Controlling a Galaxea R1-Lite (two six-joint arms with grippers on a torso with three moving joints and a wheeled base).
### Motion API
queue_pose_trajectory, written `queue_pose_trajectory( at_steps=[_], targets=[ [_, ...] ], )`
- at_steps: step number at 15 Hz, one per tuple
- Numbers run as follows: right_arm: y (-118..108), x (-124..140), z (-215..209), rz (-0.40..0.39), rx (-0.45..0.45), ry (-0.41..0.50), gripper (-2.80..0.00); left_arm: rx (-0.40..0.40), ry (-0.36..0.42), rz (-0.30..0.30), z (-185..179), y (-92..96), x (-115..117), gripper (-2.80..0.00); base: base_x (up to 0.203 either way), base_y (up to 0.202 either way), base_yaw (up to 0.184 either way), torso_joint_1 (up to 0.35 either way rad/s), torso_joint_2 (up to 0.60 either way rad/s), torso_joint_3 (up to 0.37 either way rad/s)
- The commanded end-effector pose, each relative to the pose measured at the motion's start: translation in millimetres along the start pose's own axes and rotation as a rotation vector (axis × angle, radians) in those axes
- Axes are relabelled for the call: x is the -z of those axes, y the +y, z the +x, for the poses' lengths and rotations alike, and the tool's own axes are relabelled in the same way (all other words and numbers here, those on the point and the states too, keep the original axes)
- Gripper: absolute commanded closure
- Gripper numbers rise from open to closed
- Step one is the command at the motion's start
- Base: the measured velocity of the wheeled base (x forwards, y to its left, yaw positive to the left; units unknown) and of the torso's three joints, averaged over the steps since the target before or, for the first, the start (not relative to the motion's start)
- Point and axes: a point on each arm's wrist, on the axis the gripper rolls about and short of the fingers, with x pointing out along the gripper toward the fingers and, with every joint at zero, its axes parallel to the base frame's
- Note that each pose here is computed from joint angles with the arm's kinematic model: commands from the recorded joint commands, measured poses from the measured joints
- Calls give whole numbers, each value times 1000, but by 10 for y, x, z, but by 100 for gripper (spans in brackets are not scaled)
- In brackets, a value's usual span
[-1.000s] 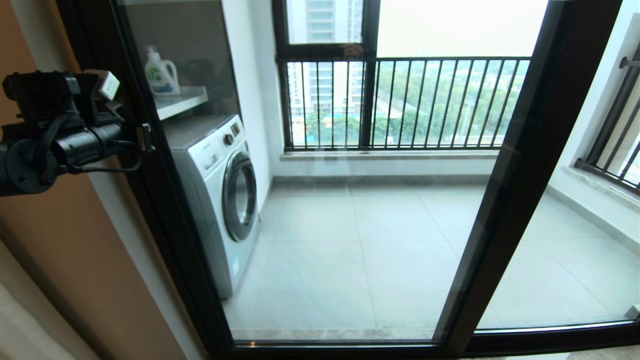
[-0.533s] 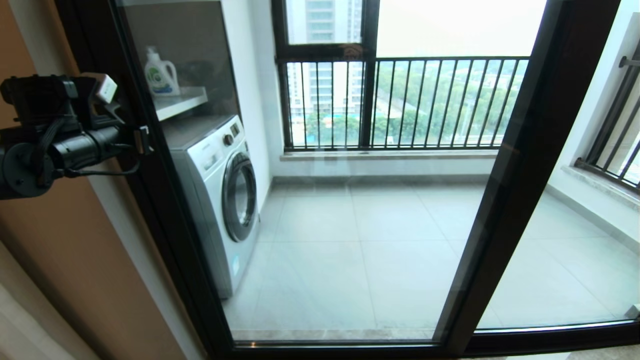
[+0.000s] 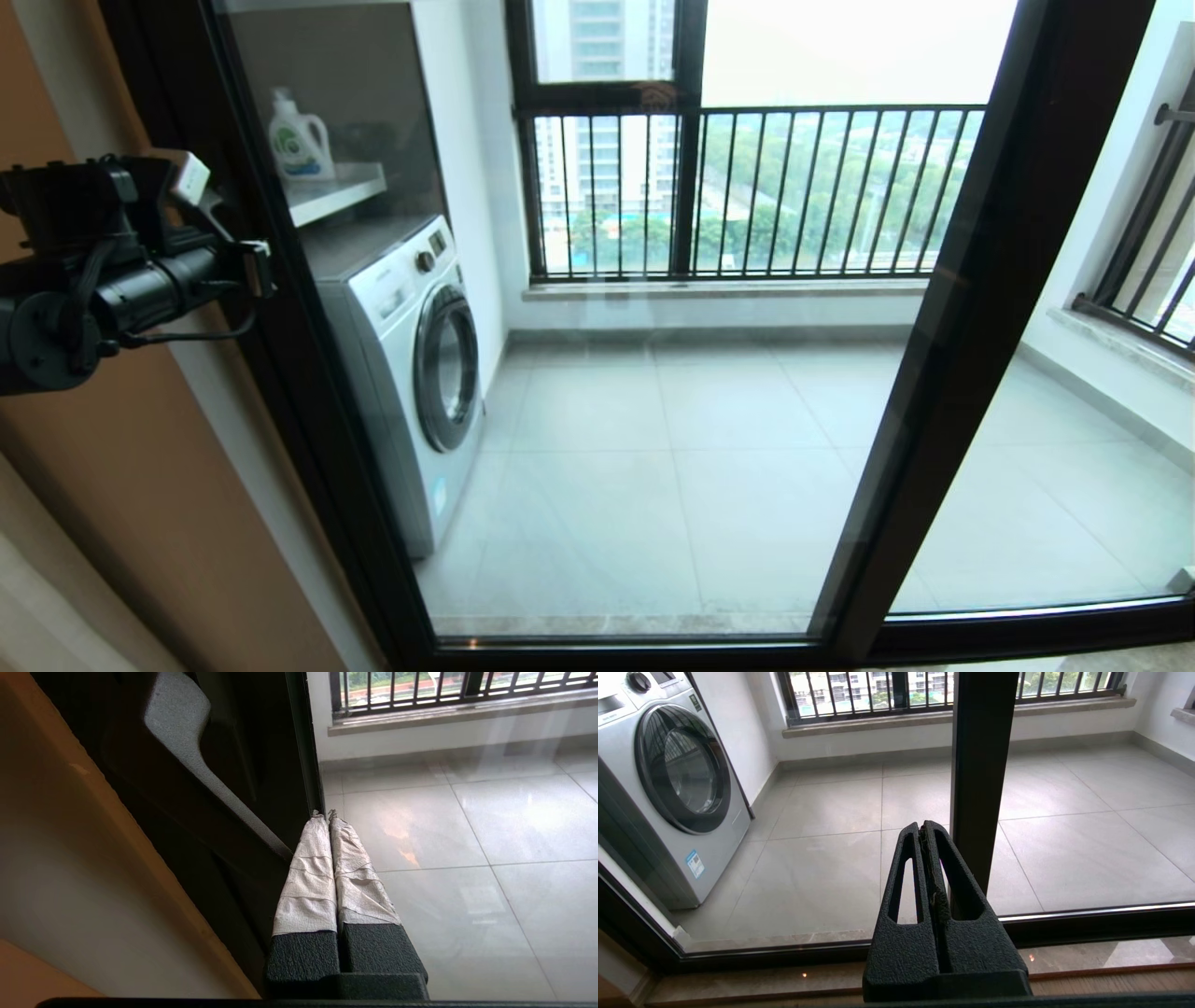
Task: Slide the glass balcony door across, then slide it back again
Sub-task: Open the slid door
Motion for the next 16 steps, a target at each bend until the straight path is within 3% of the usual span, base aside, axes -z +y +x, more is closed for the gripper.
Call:
queue_pose_trajectory(
  at_steps=[1, 16],
  targets=[
    [-1, 33, 8, 0, 0, 11, 0, -9, 23, 1, -18, 30, 68, 0, 0, 0, 0, 0, 0, 0],
    [-1, 33, 9, 0, 1, 13, 0, -60, 28, 24, -59, 222, 89, 0, 0, 0, 0, 0, 0, 0]
  ],
)
